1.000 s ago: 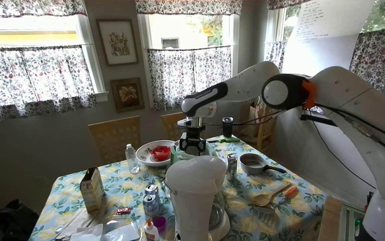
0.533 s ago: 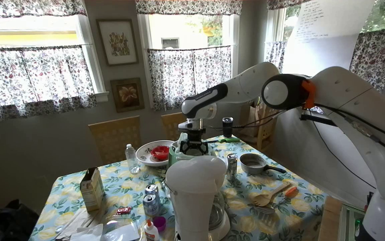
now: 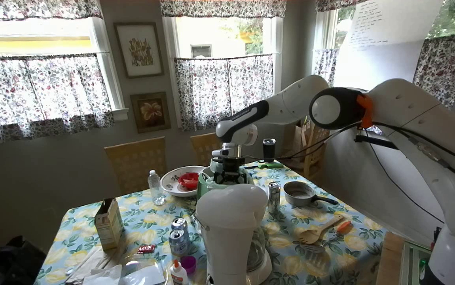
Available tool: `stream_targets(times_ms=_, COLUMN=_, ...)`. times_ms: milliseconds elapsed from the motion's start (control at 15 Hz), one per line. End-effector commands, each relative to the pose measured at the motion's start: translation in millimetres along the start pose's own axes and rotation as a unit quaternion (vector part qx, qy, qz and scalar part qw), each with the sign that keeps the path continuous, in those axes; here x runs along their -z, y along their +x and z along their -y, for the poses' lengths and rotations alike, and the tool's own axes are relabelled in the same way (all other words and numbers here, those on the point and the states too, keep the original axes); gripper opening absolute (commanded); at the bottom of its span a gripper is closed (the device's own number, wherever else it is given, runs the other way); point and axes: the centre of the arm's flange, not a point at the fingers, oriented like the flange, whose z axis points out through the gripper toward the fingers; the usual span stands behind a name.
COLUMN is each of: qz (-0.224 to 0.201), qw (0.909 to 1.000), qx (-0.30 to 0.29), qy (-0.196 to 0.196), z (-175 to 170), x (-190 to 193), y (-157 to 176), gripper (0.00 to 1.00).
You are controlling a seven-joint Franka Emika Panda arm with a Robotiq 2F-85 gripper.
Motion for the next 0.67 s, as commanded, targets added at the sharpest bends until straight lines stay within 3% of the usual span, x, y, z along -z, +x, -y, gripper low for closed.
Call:
stream_targets(times_ms=0, qz=-0.02, qw=0.9997, qx=0.0, qy=-0.01, z=8, x=-6, y=3, gripper=0.69)
stream_targets(times_ms=67, qz=-0.017, qw=0.9998, qx=-0.002, qy=-0.013, z=9, x=-5, y=3, gripper=0.68)
stream_targets(times_ms=333, qz=-0.01, qw=0.9997, qx=-0.007, qy=-0.023, z=10, x=4, y=2, gripper=0.4)
stream_targets(times_ms=600, qz=-0.002, qw=0.9995, qx=-0.01, qy=-0.031, z=10, x=12, y=4, gripper=0.37)
